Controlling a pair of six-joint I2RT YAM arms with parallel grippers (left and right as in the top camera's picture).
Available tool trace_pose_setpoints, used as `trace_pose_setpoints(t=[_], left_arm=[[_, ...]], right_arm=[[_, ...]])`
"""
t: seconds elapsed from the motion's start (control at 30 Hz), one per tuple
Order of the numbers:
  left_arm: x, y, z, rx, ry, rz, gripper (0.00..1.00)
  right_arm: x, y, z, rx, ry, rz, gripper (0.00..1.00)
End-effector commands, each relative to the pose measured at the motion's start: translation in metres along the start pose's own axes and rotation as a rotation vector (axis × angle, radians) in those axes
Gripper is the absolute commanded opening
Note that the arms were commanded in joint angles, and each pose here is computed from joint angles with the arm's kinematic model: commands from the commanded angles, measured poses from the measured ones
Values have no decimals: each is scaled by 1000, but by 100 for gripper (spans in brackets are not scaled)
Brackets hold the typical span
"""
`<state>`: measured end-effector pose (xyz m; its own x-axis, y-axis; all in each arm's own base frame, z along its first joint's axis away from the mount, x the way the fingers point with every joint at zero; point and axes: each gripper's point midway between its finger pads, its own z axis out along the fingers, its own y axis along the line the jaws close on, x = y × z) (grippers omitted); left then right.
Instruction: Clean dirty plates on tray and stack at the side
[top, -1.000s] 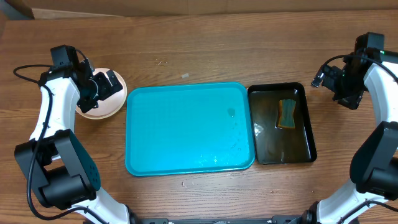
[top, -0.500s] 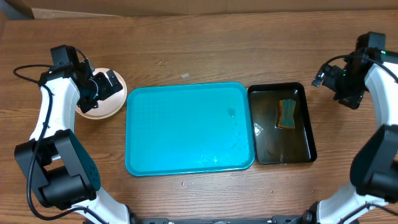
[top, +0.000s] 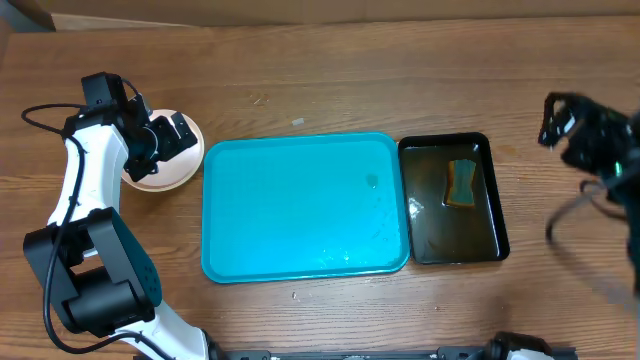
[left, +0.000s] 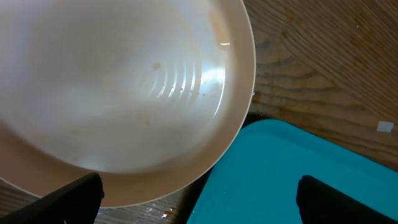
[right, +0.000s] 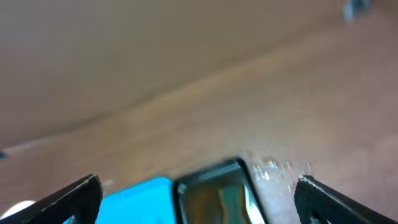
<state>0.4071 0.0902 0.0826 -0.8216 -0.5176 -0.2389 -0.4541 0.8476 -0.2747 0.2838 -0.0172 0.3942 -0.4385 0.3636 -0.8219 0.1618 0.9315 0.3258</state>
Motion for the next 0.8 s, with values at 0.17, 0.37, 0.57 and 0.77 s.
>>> trace_pose_setpoints(t=[0.17, 0.37, 0.57, 0.77], left_arm=[[-2, -6, -7, 21, -16, 29, 100], [-2, -6, -7, 21, -16, 29, 100], [-2, -6, -7, 21, -16, 29, 100], [-2, -6, -7, 21, -16, 29, 100]], right_arm=[[-24, 23, -108, -109, -413, -67, 100], [7, 22, -115, -231, -610, -88, 100], [64, 17, -68, -342, -634, -114, 100], [103, 1, -26, -362, -684, -122, 100]])
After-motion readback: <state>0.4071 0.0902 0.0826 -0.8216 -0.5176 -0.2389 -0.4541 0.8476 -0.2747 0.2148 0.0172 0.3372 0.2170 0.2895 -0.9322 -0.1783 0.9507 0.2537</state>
